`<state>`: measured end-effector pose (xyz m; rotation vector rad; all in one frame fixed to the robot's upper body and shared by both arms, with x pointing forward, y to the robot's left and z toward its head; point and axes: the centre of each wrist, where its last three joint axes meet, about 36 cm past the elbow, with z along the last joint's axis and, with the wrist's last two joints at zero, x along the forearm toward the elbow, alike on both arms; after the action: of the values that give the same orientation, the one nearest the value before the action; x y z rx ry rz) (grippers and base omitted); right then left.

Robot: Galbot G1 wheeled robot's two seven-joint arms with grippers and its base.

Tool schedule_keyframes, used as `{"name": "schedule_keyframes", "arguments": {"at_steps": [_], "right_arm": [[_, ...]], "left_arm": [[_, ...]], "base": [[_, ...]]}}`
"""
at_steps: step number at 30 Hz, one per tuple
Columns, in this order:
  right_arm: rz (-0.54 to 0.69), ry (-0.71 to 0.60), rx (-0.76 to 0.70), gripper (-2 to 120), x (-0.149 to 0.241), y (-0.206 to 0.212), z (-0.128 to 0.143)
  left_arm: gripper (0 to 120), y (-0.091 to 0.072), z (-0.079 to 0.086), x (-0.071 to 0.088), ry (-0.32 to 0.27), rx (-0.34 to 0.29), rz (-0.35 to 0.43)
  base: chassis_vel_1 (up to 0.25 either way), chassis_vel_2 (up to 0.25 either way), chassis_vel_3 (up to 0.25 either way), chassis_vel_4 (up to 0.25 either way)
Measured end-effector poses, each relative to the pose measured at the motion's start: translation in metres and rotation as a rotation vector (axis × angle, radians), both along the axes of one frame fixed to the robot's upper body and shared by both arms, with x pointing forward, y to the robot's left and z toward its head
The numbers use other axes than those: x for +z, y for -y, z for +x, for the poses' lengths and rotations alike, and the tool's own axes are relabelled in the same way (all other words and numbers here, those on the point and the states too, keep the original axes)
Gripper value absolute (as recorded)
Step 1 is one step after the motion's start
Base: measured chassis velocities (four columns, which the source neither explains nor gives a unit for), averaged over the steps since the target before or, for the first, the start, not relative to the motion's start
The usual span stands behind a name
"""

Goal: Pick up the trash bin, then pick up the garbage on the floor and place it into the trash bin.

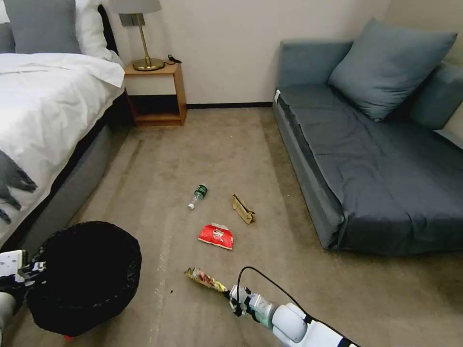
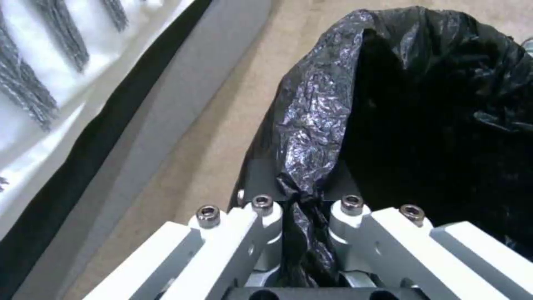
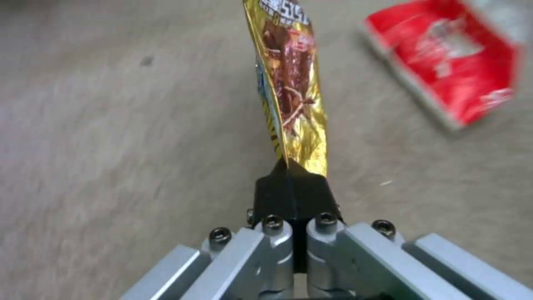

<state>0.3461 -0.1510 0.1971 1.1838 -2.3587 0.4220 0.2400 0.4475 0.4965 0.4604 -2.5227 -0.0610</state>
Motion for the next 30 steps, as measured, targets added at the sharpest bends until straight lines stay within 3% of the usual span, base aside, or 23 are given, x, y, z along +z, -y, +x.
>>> {"name": "schedule_keyframes", "arguments": {"at_steps": [7,8,12,13,18,19,24,30], "right_arm": [[0.162,-0.008,-0.126,0,0.054,0.005,0.010],[0.242,-0.021,-0.166,0,0.082,0.002,0.011],[0.350,-0.036,-0.185,0,0.115,-0.007,0.009],[0.443,-0.042,-0.168,0,0.147,-0.018,0.004],[0.558,-0.049,-0.085,0,0.187,-0.040,-0.006],[0.611,-0.060,0.000,0,0.207,-0.060,-0.014],[0.637,-0.066,0.110,0,0.221,-0.092,-0.016],[0.627,-0.078,0.154,0,0.228,-0.152,0.009]], "left_arm": [[6,0.004,0.000,-0.003,-0.001,-0.005,-0.014],[6,0.007,0.001,-0.003,0.001,-0.011,-0.020],[6,0.010,0.002,-0.002,0.004,-0.016,-0.024],[6,0.011,0.002,-0.002,0.006,-0.020,-0.027],[6,0.013,0.002,-0.001,0.006,-0.024,-0.028],[6,0.015,0.001,0.000,0.007,-0.028,-0.028],[6,0.018,0.001,0.002,0.010,-0.034,-0.029],[6,0.021,-0.003,0.005,0.013,-0.035,-0.027]], "base": [[0.000,0.000,0.000,0.000],[0.000,0.000,0.000,0.000],[0.000,0.000,0.000,0.000],[0.000,0.000,0.000,0.000],[0.000,0.000,0.000,0.000],[0.000,0.000,0.000,0.000],[0.000,0.000,0.000,0.000],[0.000,0.000,0.000,0.000]]}}
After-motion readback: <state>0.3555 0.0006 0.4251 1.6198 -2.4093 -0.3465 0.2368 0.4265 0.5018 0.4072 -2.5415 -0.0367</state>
